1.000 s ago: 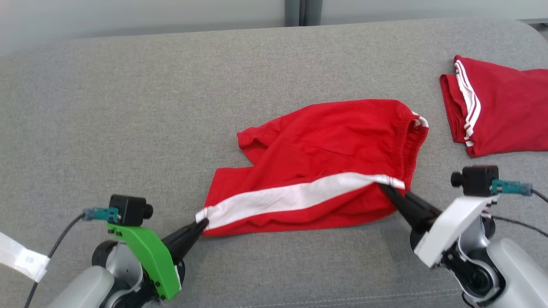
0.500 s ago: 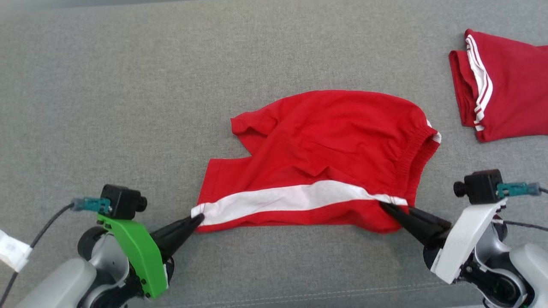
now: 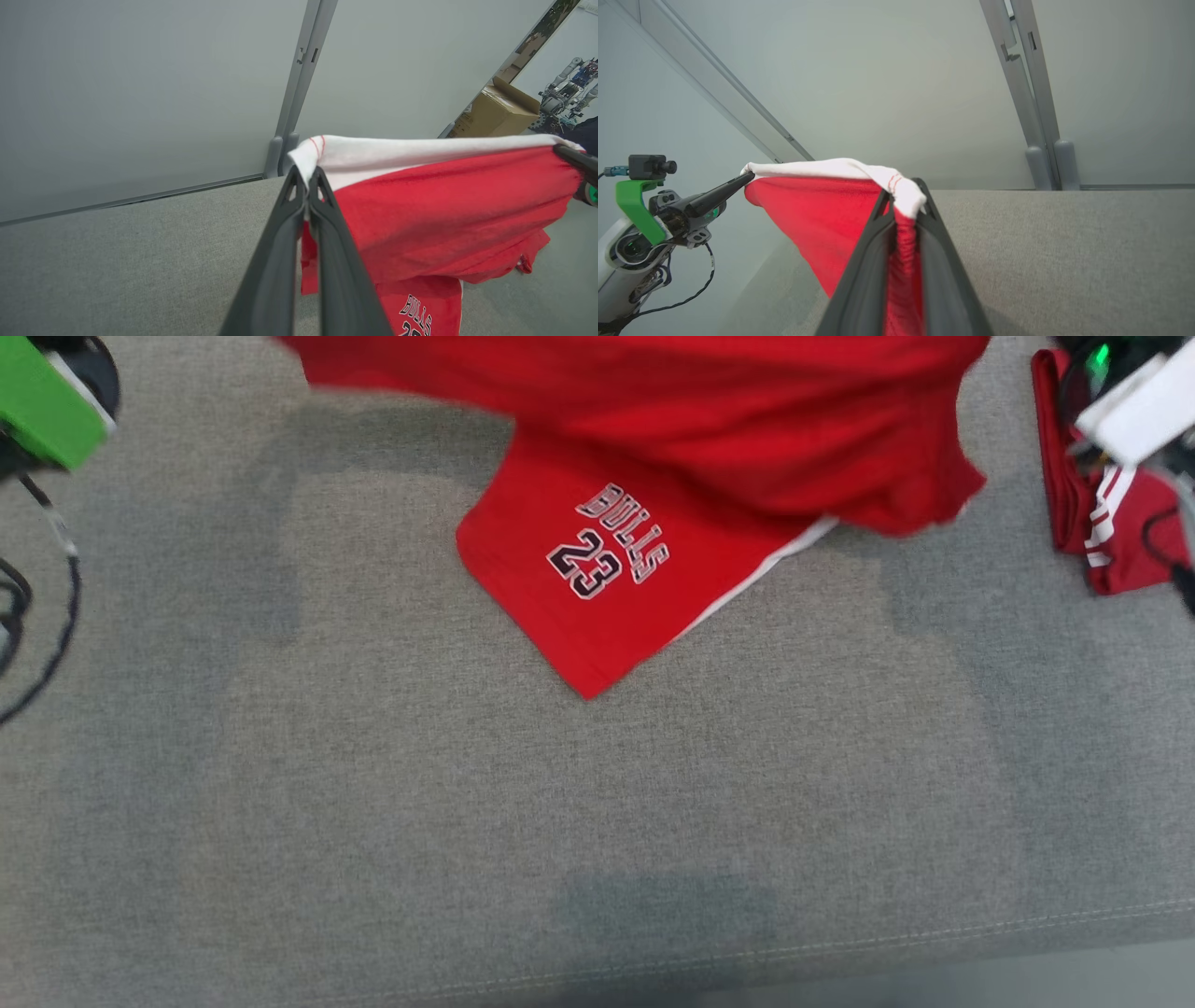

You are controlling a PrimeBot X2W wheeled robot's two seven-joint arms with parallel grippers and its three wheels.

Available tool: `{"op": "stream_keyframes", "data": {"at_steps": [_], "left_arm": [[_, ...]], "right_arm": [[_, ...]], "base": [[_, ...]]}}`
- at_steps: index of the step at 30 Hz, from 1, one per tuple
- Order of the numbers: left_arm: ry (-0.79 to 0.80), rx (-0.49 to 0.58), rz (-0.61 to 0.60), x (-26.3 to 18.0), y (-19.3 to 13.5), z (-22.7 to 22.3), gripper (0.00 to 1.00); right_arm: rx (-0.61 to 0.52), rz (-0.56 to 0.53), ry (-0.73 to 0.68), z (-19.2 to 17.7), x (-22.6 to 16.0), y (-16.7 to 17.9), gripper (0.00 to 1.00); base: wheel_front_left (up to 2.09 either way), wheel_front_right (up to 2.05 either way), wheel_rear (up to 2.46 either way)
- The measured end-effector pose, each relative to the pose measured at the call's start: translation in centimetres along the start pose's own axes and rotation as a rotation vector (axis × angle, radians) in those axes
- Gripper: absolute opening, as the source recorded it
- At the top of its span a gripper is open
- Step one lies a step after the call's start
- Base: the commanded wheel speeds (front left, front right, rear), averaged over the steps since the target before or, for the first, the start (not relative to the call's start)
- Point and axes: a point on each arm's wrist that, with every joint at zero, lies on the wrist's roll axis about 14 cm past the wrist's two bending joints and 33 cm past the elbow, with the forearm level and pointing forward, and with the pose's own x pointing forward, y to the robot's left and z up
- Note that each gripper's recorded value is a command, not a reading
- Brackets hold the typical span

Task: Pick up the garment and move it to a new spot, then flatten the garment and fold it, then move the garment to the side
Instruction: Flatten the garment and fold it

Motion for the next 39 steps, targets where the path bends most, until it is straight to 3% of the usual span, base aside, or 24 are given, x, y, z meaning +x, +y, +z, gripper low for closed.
{"op": "stream_keyframes", "data": {"at_steps": [3,7,9,11,14,19,24,29,35,39], "left_arm": [[-0.134,0.095,-0.01,1.6,-0.6,4.6,0.0],[-0.362,0.142,-0.085,1.7,-4.3,11.8,0.0],[-0.43,0.181,-0.106,0.9,-5.7,14.5,0.0],[-0.463,0.188,-0.108,0.1,-6.2,15.3,0.0],[-0.376,0.138,-0.081,0.2,-5.1,11.4,0.0],[-0.119,-0.13,0.039,-2.1,-1.6,-3.4,0.0],[0.009,-0.333,0.141,-6.9,-1.5,-13.6,0.0],[-0.012,-0.326,0.173,-9.7,-2.2,-15.1,0.0],[-0.021,-0.18,0.158,-12.3,-3.3,-15.2,0.0],[-0.014,-0.16,0.154,-14.0,-4.2,-16.4,0.0]], "right_arm": [[-0.101,-0.015,-0.232,7.4,1.5,0.4,0.0],[-0.2,0.033,-0.551,15.9,0.3,4.0,0.0],[-0.256,0.072,-0.63,17.9,-0.4,5.9,0.0],[-0.308,0.08,-0.64,17.7,-0.5,6.7,0.0],[-0.305,0.053,-0.509,12.7,0.3,5.3,0.0],[-0.187,-0.054,-0.189,-1.7,-1.0,0.9,0.0],[-0.145,-0.091,-0.037,-9.7,-4.8,0.2,0.0],[-0.268,-0.003,0.063,-13.2,-7.5,2.4,0.0],[-0.288,0.037,0.098,-15.4,-10.5,3.8,0.0],[-0.301,0.047,0.137,-16.9,-12.5,4.4,0.0]], "base": [[0.0,0.0,0.0],[0.0,0.0,0.0],[0.0,0.0,0.0],[0.0,0.0,0.0],[0.0,0.0,0.0],[0.0,0.0,0.0],[0.0,0.0,0.0],[0.0,0.0,0.0],[0.0,0.0,0.0],[0.0,0.0,0.0]]}}
